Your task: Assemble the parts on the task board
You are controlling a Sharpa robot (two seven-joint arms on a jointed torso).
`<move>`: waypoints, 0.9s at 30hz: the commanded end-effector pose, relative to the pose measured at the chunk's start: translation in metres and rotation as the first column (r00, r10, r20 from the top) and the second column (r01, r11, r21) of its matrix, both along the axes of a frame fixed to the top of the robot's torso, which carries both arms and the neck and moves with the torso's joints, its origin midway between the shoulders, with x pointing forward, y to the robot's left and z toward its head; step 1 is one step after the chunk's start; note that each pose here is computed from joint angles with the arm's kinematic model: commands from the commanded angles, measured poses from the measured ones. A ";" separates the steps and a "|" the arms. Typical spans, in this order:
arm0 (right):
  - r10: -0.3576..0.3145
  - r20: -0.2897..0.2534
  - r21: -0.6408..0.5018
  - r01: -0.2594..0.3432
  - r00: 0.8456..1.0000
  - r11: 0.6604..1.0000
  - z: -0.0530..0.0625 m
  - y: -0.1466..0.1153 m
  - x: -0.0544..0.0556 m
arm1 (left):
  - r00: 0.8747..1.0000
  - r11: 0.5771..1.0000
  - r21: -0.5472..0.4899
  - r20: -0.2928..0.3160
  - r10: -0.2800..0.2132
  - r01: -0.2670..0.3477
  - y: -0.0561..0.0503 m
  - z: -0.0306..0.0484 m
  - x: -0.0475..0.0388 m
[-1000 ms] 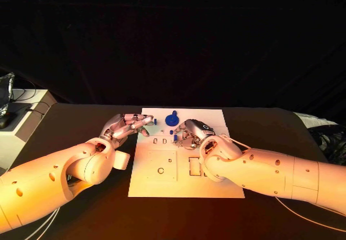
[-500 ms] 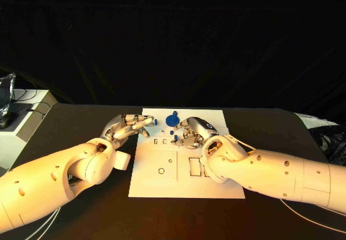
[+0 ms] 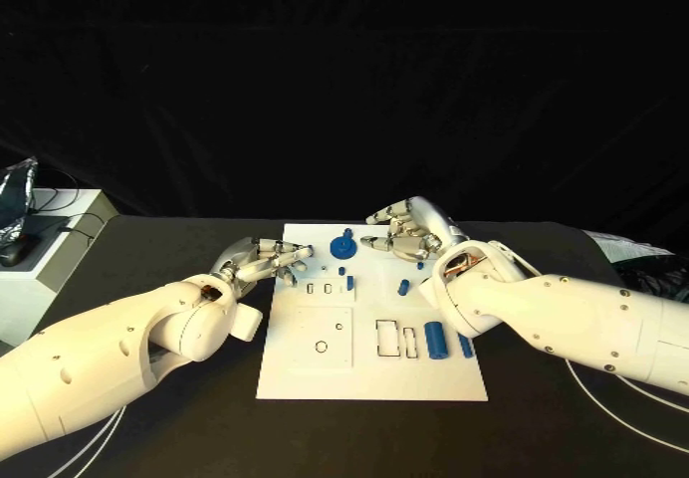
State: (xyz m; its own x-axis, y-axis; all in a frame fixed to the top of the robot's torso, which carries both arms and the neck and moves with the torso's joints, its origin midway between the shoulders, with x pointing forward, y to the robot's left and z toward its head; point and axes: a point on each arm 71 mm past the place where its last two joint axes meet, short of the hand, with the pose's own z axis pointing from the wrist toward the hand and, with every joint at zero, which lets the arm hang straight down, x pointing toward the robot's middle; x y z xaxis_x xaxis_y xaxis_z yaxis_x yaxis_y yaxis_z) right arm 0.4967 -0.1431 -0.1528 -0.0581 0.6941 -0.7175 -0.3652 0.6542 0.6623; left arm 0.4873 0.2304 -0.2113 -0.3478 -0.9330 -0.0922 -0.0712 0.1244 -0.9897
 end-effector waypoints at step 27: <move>-0.092 -0.188 0.126 0.117 0.978 0.985 0.016 -0.087 0.011 | 0.954 0.627 0.719 -0.251 -0.165 0.298 -0.074 0.0393 0.0582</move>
